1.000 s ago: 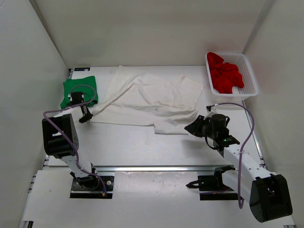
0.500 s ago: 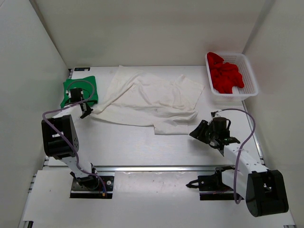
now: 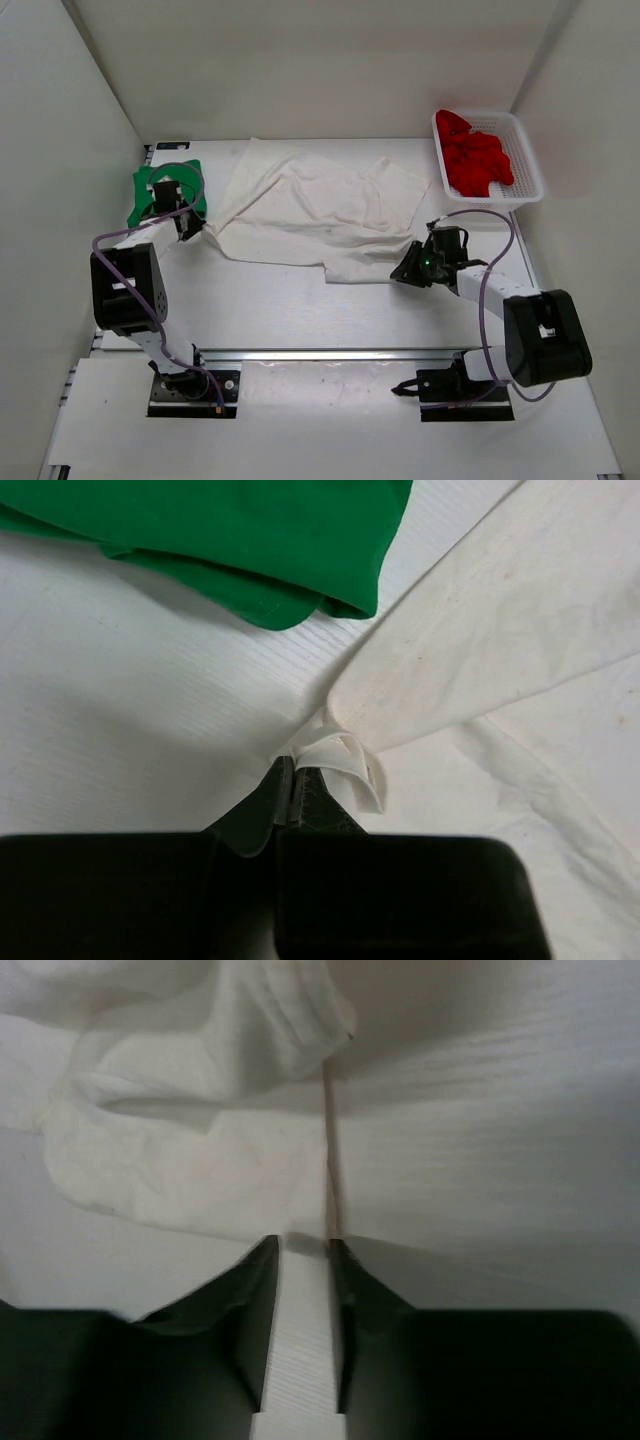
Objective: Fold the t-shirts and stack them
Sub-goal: Flatten out the tshirt
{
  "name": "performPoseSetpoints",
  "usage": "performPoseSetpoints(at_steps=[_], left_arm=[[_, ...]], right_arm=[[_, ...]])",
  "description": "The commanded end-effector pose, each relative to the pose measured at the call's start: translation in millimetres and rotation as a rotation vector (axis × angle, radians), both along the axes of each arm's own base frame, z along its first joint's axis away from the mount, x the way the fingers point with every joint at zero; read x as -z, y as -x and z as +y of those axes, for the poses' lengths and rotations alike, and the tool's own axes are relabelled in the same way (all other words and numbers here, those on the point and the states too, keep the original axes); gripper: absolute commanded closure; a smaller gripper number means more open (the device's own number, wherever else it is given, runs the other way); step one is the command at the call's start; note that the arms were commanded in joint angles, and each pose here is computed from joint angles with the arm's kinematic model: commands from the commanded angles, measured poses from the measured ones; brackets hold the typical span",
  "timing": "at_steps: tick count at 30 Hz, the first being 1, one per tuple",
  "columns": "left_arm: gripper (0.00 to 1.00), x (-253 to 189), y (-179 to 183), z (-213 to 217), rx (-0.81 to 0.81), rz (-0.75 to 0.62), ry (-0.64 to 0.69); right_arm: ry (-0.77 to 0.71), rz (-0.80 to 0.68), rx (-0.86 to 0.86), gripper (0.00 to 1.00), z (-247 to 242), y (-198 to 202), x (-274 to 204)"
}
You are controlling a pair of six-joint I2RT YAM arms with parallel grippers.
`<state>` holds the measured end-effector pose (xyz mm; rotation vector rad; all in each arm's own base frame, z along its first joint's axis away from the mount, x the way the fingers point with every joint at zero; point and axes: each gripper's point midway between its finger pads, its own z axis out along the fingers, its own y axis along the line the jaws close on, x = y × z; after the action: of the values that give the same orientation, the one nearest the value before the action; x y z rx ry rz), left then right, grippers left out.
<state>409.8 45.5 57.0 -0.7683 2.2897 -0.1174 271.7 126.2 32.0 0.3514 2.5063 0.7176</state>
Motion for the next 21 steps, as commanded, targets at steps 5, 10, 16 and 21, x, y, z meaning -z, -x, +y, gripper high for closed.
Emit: performPoseSetpoints(at_steps=[5,10,16,21], left_arm=[[1.00,-35,-15,-3,0.004,-0.104,0.021],[1.00,-50,-26,-10,0.029,-0.135,0.036],[1.00,-51,-31,-9,0.029,-0.124,0.024],[1.00,-45,-34,-8,0.035,-0.104,0.023]], right_arm=[[-0.041,-0.145,-0.100,1.00,28,-13,-30],[-0.179,-0.211,-0.250,1.00,60,35,-101],[-0.253,-0.167,-0.271,1.00,62,55,-106],[-0.252,-0.121,-0.129,0.99,32,21,-60]])
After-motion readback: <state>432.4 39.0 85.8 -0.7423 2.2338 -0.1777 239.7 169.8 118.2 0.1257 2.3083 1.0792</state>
